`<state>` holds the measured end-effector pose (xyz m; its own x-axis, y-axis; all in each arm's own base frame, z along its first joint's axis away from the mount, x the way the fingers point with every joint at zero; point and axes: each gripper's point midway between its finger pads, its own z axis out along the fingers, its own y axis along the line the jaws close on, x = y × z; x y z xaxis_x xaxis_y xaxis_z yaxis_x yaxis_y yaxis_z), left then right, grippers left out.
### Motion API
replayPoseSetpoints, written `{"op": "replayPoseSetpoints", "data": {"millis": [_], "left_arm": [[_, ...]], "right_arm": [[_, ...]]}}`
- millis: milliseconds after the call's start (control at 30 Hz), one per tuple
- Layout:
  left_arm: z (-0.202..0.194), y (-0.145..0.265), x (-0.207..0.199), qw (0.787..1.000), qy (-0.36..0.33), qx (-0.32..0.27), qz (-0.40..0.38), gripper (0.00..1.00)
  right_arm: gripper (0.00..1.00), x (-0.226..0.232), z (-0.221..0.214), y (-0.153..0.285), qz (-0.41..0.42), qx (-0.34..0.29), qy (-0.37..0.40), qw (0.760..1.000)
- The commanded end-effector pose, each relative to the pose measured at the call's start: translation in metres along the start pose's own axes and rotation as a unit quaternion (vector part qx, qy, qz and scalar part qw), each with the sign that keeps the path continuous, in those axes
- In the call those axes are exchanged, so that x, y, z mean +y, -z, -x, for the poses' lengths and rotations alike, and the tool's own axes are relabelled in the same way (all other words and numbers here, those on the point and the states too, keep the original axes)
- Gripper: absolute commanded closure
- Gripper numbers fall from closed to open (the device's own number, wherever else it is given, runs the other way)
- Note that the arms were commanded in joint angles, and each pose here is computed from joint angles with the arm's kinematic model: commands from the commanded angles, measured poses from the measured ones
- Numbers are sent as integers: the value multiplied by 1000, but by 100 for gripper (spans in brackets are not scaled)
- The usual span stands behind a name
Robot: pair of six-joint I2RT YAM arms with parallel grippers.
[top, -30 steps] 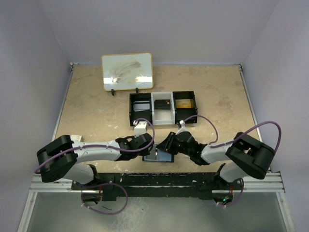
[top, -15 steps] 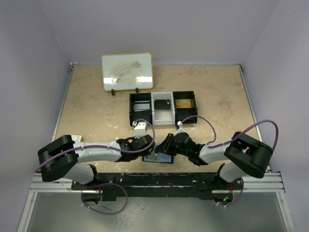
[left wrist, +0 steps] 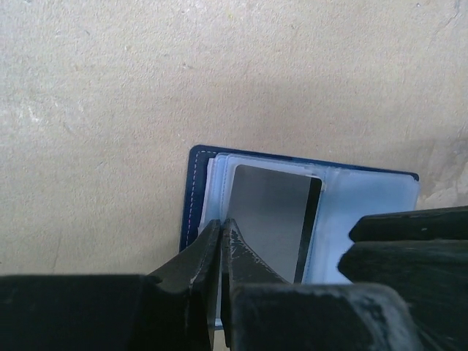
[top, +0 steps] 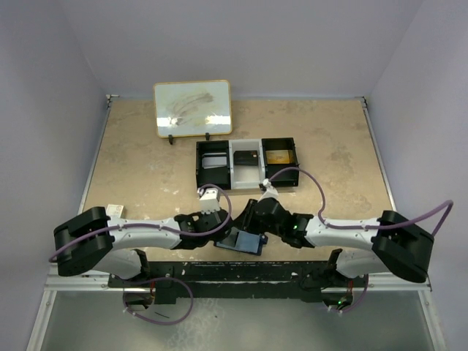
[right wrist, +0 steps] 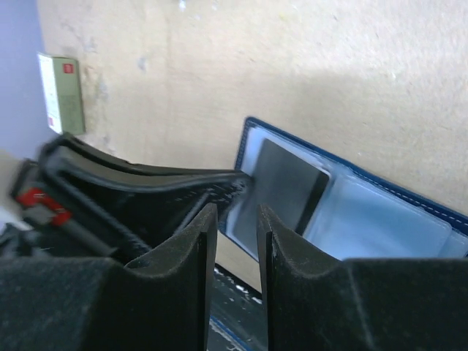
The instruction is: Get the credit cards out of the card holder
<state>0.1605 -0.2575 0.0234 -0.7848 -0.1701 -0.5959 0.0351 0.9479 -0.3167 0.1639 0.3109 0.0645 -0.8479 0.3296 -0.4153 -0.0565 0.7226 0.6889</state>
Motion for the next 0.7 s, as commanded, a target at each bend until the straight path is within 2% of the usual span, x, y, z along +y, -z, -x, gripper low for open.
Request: {"op": "replayPoseSetpoints", "data": {"millis": [0, 200, 533, 567, 667], "left_arm": [[-14, 4, 31, 999, -8, 16, 43, 100], [-11, 8, 34, 999, 18, 4, 42, 100], [-18, 9, 26, 999, 29, 11, 11, 100], [-19, 9, 24, 1000, 27, 14, 6, 99], [-21, 12, 15, 1000, 19, 15, -9, 81]], "right_arm": [[69, 5, 11, 6, -14, -15, 23, 1000], [69, 6, -17, -10, 6, 31, 18, 999], [67, -24, -41, -13, -6, 58, -5, 998], [67, -25, -42, -14, -6, 61, -6, 998], [67, -33, -44, -16, -17, 59, -13, 998]]}}
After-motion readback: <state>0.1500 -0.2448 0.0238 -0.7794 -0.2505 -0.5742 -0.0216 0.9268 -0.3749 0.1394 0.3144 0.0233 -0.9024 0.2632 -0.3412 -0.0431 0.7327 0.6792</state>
